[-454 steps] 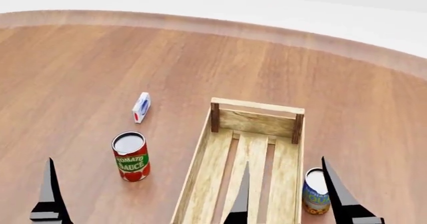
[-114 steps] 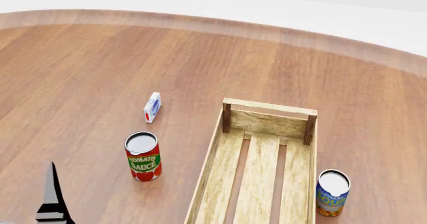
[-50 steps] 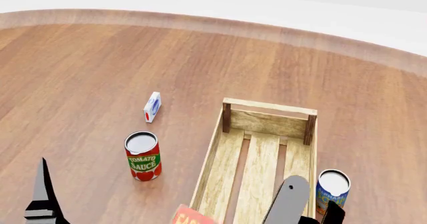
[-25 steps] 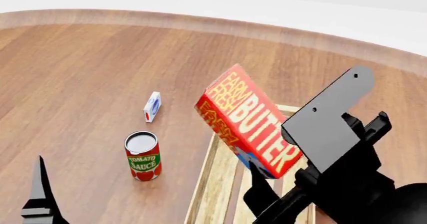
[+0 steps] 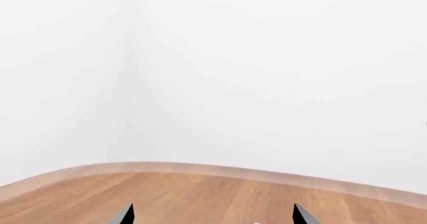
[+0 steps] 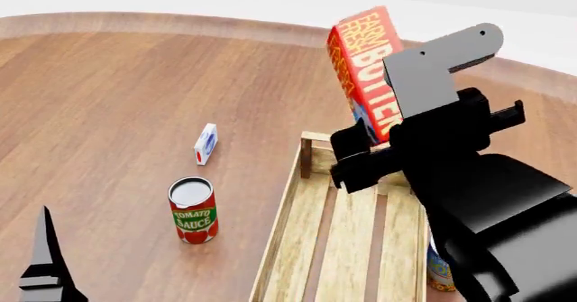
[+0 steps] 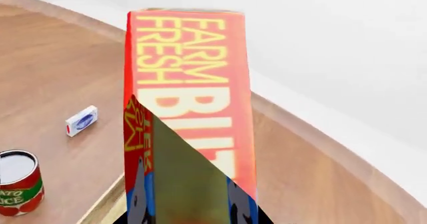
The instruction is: Pick up the butter and put it in the tray.
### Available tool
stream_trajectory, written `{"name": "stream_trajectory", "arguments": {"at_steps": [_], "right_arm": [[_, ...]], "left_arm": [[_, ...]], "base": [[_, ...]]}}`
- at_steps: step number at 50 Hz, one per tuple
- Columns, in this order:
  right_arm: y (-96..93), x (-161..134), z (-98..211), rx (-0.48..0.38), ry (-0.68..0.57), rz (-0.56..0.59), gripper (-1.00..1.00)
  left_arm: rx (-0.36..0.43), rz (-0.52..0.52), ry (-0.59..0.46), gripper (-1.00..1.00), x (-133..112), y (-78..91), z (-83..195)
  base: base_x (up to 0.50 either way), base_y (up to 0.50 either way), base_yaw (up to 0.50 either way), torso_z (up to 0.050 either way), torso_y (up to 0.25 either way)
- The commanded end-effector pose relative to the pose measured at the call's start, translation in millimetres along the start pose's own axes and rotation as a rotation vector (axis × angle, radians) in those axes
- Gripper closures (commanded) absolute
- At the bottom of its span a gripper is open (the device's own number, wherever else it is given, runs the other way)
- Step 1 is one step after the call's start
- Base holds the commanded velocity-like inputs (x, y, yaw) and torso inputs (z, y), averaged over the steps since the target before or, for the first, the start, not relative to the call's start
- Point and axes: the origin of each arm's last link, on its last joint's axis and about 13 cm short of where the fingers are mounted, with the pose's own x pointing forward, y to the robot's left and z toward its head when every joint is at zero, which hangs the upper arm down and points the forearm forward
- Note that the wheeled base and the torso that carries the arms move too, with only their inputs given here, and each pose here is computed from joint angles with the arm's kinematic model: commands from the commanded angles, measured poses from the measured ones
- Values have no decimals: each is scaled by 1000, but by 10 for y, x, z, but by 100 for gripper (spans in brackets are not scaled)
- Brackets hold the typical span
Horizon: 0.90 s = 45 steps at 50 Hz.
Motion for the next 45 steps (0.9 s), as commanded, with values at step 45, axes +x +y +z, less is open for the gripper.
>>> {"name": "stream_trajectory", "arguments": {"at_steps": [45], "right_arm": [[689, 1042, 219, 574, 246, -298, 100]], "left_arm": [[-47, -4, -6, -100, 33, 35, 23]], "base": [[0, 0, 0, 1, 1]]}}
